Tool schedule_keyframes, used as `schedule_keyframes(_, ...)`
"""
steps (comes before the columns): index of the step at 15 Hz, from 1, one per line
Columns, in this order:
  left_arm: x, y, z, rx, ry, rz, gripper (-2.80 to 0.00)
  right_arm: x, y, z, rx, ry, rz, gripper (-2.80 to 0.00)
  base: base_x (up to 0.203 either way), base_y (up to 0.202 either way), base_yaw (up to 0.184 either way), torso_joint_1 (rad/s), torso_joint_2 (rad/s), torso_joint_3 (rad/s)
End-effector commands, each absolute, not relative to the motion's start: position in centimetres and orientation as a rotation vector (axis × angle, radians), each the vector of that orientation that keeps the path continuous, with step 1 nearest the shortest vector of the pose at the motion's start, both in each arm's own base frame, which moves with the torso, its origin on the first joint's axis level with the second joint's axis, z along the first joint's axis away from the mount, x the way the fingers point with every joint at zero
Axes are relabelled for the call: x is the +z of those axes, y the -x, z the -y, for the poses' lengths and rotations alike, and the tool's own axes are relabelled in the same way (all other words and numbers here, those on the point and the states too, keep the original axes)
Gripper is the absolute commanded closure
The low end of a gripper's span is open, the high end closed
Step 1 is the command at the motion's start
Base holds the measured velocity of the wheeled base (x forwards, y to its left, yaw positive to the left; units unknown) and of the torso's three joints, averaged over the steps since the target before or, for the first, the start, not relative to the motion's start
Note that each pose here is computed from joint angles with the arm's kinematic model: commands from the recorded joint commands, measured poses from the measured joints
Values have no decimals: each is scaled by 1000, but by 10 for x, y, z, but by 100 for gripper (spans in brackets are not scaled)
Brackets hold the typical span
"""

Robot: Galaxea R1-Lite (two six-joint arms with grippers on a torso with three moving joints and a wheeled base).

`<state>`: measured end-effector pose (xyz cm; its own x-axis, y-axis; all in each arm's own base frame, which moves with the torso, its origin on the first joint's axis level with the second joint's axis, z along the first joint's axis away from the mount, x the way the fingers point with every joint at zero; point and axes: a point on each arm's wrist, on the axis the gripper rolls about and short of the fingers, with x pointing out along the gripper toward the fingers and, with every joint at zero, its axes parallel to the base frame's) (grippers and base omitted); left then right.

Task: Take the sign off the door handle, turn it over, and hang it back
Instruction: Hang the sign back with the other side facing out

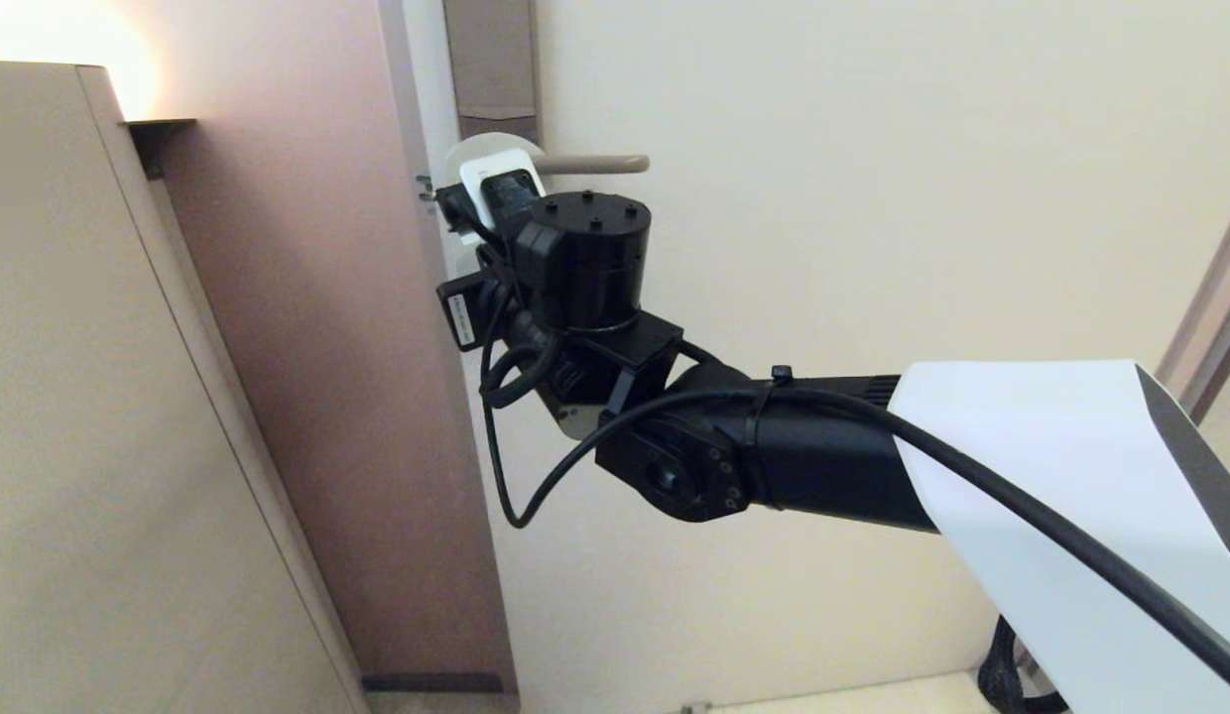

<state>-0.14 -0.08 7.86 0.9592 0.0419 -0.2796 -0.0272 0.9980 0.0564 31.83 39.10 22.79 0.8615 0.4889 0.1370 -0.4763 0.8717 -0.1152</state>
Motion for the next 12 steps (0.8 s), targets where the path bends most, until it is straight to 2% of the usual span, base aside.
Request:
schedule_keyframes(1,79,1,1,35,-52,-286,0,228,-318,-391,506,79,167,0,0,0,0,0,0,0)
schedule_keyframes(12,79,1,1,35,-52,-286,0,206,-327,-396,507,105,136,0,0,0,0,0,0,0)
